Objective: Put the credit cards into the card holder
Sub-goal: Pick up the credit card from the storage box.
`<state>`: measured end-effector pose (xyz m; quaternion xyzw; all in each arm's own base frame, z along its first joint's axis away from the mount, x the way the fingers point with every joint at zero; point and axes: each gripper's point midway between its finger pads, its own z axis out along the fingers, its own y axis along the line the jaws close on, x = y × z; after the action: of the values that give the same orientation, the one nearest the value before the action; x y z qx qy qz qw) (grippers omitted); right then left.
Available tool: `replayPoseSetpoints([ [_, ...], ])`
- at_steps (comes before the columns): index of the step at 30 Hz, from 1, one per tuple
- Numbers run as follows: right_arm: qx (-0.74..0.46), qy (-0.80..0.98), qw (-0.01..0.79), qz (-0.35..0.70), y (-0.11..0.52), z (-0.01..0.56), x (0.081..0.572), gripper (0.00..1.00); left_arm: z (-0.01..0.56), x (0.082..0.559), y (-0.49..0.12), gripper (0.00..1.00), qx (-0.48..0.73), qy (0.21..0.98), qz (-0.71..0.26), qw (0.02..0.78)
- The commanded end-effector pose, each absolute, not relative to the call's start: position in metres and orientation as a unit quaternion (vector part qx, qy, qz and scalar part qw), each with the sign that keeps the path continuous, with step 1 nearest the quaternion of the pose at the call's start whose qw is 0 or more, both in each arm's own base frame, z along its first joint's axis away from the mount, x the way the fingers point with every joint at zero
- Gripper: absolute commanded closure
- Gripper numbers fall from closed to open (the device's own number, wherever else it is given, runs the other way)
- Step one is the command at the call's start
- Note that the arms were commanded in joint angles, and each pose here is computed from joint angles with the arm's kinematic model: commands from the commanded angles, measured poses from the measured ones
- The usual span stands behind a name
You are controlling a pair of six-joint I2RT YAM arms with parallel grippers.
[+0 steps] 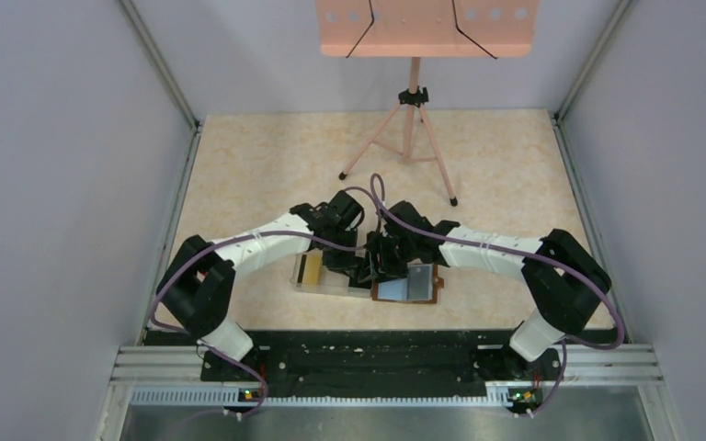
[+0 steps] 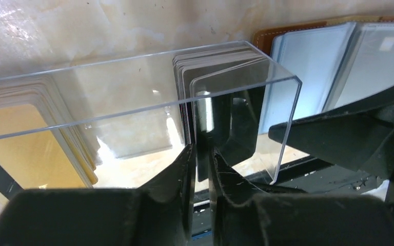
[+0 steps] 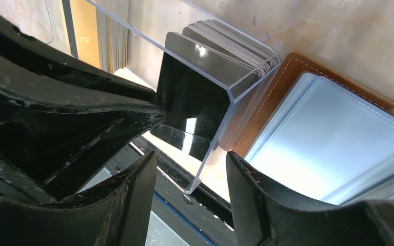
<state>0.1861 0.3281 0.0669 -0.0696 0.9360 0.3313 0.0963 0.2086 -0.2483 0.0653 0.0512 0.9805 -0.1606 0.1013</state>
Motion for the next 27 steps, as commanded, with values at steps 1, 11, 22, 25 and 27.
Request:
replayPoseSetpoints([
  [1, -0.080, 0.929, 0.107, 0.346, 0.341, 0.077, 0.190, 0.48, 0.063, 0.215, -0.247, 0.77, 0.070, 0.983, -0.130, 0.107],
  [11, -0.082, 0.929, 0.107, 0.344, 0.341, 0.076, 0.190, 0.48, 0.056, 0.213, -0.255, 0.84, 0.095, 0.985, -0.111, 0.087],
  [22, -0.083, 0.931, 0.104, 0.341, 0.340, 0.074, 0.189, 0.48, 0.084, 0.218, -0.267, 1.00, 0.078, 0.974, -0.167, 0.132],
  [25, -0.082, 0.931, 0.104, 0.340, 0.339, 0.073, 0.189, 0.48, 0.092, 0.219, -0.271, 1.00, 0.071, 0.969, -0.186, 0.144],
  [27, -0.082, 0.931, 0.103, 0.339, 0.339, 0.073, 0.189, 0.48, 0.095, 0.219, -0.272, 1.00, 0.068, 0.968, -0.192, 0.148],
])
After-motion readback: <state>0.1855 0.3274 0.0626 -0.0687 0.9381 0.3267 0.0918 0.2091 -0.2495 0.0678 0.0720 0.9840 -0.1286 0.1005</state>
